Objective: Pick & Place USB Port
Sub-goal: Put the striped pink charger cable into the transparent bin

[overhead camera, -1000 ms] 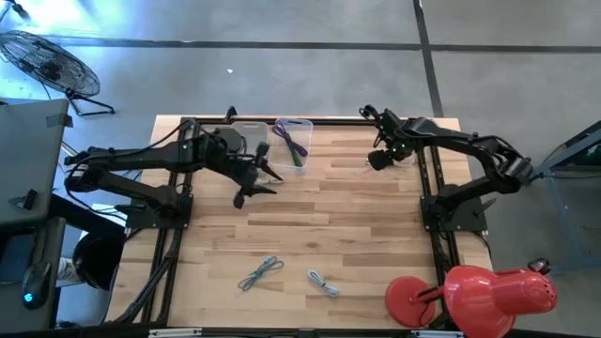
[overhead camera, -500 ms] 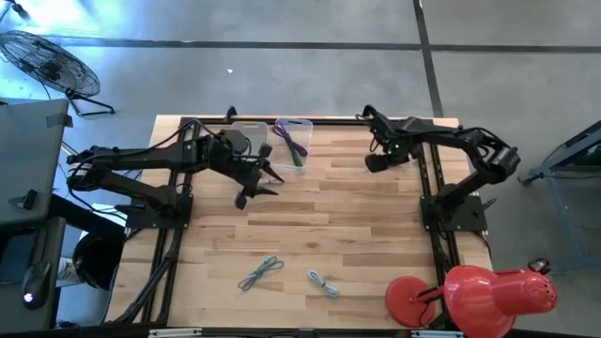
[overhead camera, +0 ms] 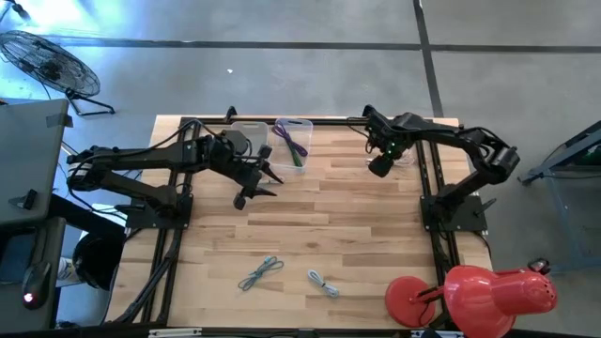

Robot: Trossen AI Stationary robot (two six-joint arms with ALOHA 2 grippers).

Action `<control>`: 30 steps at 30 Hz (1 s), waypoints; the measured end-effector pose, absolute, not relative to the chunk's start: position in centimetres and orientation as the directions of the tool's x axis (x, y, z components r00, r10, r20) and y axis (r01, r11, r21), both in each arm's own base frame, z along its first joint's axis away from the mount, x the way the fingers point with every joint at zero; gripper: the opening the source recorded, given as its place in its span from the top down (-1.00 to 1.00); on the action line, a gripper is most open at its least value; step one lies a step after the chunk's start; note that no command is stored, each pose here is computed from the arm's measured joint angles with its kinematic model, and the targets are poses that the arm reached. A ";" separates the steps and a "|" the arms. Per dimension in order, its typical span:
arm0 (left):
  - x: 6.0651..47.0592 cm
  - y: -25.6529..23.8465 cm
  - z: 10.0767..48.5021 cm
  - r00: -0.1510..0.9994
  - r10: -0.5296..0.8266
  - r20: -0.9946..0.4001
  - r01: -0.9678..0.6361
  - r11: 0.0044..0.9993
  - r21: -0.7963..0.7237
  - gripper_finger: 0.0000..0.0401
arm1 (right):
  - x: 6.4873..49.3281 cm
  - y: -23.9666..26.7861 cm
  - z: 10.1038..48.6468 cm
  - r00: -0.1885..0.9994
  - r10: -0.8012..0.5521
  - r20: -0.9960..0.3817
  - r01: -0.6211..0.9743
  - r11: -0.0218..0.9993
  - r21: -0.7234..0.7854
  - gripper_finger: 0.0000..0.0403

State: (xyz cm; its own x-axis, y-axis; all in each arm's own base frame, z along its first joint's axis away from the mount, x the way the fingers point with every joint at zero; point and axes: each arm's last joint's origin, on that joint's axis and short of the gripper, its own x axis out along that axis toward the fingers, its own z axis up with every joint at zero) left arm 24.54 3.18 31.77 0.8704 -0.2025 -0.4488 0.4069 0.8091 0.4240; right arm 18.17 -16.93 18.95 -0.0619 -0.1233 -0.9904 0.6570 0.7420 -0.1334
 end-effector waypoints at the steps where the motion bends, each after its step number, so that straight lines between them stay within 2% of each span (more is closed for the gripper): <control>1: 24.5 3.2 31.8 0.870 -0.203 -0.449 0.407 0.809 0.424 0.13 | 18.1 -16.9 19.0 -0.072 -0.126 -0.989 0.644 0.752 -0.143 -0.01; 7: 24.5 3.2 31.8 0.870 -0.202 -0.449 0.408 0.807 0.426 0.13 | 17.8 -17.0 19.0 -0.125 -0.157 -0.980 0.616 0.761 -0.200 -0.01; 11: 24.5 3.2 31.8 0.870 -0.202 -0.449 0.408 0.807 0.427 0.13 | 17.5 -17.3 19.0 -0.148 -0.180 -0.973 0.645 0.728 -0.233 -0.01; 16: 24.5 3.2 31.8 0.871 -0.202 -0.448 0.408 0.807 0.427 0.13 | 17.1 -17.8 19.0 -0.129 -0.157 -0.979 0.707 0.677 -0.202 -0.01; 30: 24.5 3.2 31.8 0.870 -0.202 -0.449 0.408 0.807 0.426 0.13 | 16.4 -18.6 18.8 -0.119 -0.135 -0.984 0.709 0.682 -0.180 -0.01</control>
State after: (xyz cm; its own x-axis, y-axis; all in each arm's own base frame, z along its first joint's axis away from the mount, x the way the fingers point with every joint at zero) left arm 24.53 3.17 31.77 0.8704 -0.2025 -0.4488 0.4077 0.8074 0.4264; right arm 16.43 -18.56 18.80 -0.1194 -0.1353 -0.9836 0.7087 0.6821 -0.1799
